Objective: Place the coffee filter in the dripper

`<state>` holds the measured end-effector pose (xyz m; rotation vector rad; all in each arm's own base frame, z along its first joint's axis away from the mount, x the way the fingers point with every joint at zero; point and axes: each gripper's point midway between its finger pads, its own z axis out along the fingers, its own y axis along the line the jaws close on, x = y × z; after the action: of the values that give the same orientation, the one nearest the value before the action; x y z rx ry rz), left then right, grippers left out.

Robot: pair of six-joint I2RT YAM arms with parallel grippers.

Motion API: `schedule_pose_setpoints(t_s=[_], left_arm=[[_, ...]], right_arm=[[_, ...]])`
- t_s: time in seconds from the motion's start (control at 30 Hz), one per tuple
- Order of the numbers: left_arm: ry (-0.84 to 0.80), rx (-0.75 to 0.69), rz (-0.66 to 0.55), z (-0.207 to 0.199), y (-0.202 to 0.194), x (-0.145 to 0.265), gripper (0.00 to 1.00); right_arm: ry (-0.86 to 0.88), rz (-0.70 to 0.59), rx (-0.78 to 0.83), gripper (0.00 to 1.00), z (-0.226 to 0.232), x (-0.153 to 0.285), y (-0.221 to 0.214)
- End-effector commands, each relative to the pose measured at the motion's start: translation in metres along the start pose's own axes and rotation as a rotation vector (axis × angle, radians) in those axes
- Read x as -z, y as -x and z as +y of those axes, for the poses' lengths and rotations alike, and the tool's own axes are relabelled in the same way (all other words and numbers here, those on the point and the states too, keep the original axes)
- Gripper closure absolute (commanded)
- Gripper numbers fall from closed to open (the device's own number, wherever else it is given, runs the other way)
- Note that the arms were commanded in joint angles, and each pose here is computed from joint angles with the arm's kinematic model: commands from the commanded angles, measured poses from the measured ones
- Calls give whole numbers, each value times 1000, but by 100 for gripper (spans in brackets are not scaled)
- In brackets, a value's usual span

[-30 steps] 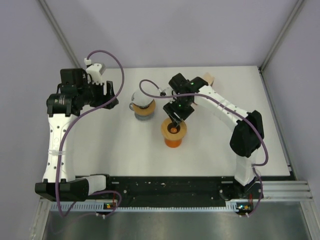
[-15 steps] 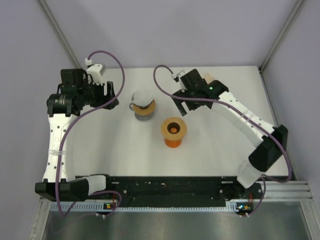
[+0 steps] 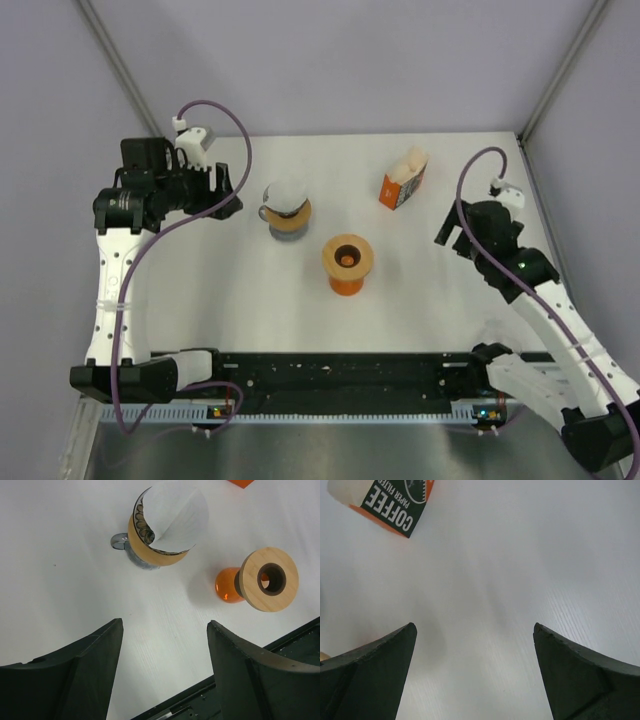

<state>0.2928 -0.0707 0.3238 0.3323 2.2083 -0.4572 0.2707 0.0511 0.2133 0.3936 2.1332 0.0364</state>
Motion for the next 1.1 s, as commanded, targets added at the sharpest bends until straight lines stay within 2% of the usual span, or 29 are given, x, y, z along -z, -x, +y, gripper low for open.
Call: schedule_pose_setpoints(t_s=[0.0, 0.1, 0.23, 0.37, 0.5, 0.57, 0.63, 0.7, 0.73, 0.8, 0.93, 1.07], left_arm=[[-41, -44, -119, -16, 27, 19, 27], [-53, -49, -125, -19, 26, 21, 27], [-86, -54, -130, -26, 27, 23, 27], [-147, -35, -132, -32, 33, 15, 27], [-194, -13, -166, -39, 44, 12, 28], [-188, -22, -183, -37, 48, 9, 28], [-186, -30, -173, -34, 46, 5, 28], [-195, -46, -167, -34, 42, 1, 28], [-198, -52, -171, -33, 41, -1, 28], [-207, -78, -189, -34, 41, -3, 28], [-208, -123, -200, -30, 46, -8, 28], [-210, -154, -183, -23, 47, -20, 28]], right_arm=[[-147, -91, -336, 1, -35, 9, 5], [-340, -129, -480, 1, -77, 23, -3], [-533, -162, -664, 1, -117, 63, -14], [-588, -173, -763, 1, -136, 89, -26], [-618, -223, -795, 1, -148, 94, -29], [-584, -282, -676, 1, -145, 92, -2], [-429, -287, -275, 1, -116, 81, 43], [-241, -241, -6, 1, -80, 75, 65], [-216, -229, 80, 1, -74, 77, 75], [-194, -169, 355, 1, -69, 78, 85], [-226, 86, 802, 4, -85, 63, 60], [-175, 421, 1157, 3, -120, 61, -4]])
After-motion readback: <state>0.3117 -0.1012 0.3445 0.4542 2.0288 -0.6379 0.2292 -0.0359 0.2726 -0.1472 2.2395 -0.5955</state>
